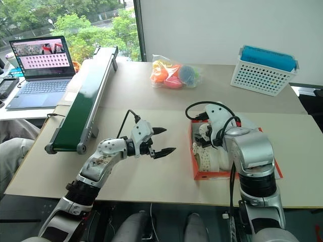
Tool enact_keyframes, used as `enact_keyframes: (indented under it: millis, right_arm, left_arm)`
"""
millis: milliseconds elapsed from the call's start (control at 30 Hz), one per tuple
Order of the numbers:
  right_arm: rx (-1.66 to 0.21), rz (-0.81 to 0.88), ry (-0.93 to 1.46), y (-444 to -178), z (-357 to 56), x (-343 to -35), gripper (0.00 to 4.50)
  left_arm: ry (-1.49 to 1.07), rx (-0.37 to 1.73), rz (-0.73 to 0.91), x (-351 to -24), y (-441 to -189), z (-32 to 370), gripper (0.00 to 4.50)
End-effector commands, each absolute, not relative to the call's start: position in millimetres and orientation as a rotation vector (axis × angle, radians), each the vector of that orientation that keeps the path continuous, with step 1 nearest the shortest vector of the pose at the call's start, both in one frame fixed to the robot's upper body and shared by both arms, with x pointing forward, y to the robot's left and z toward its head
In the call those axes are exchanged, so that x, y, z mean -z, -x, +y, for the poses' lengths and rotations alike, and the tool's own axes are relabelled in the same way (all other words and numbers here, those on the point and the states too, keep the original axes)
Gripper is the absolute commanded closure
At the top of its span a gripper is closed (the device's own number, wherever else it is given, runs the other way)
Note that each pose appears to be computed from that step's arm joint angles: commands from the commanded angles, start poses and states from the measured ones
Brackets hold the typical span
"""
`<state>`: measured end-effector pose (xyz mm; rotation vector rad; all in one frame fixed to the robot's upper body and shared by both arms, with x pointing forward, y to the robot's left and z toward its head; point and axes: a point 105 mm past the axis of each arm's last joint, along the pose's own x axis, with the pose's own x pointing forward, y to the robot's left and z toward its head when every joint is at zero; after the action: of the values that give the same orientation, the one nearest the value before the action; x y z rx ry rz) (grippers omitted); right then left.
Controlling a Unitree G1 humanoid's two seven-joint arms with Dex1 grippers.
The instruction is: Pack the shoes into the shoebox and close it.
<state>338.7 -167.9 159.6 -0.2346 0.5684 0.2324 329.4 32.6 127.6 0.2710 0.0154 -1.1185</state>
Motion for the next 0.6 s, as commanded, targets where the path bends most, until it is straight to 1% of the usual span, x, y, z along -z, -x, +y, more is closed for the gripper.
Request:
enact_keyframes:
  millis: [33, 100, 200, 233, 300, 367, 400, 600]
  right_arm:
    - [-0.189, 0.516, 0.202, -338.8, -179.7, -174.8, 0.04]
    - [-0.169, 0.490, 0.194, -339.7, -185.7, -183.4, 0.04]
    - [-0.131, 0.408, 0.164, -339.5, -199.3, -208.1, 0.04]
    - [-0.107, 0.394, 0.163, -337.2, -207.4, -212.1, 0.04]
    - [-0.082, 0.394, 0.152, -333.9, -216.1, -210.9, 0.04]
    - [-0.069, 0.396, 0.159, -332.2, -218.9, -209.4, 0.56]
    - [-0.067, 0.394, 0.162, -331.7, -219.1, -209.8, 0.67]
    - [-0.126, 0.412, 0.152, -333.4, -205.5, -203.0, 2.72]
  left_arm:
    - [-0.277, 1.139, -0.054, -141.8, -326.0, 27.7, 0.00]
    - [-0.276, 1.138, -0.054, -141.9, -326.0, 27.9, 0.00]
    - [-0.276, 1.138, -0.053, -141.4, -326.0, 28.2, 0.00]
    - [-0.274, 1.140, -0.052, -141.3, -325.7, 27.8, 0.00]
    - [-0.271, 1.143, -0.051, -140.9, -325.1, 26.7, 0.00]
    - [-0.271, 1.148, -0.050, -140.1, -324.4, 25.6, 0.00]
    - [-0.271, 1.149, -0.050, -140.0, -324.3, 25.4, 0.00]
    - [-0.268, 1.151, -0.053, -141.3, -326.0, 23.6, 0.00]
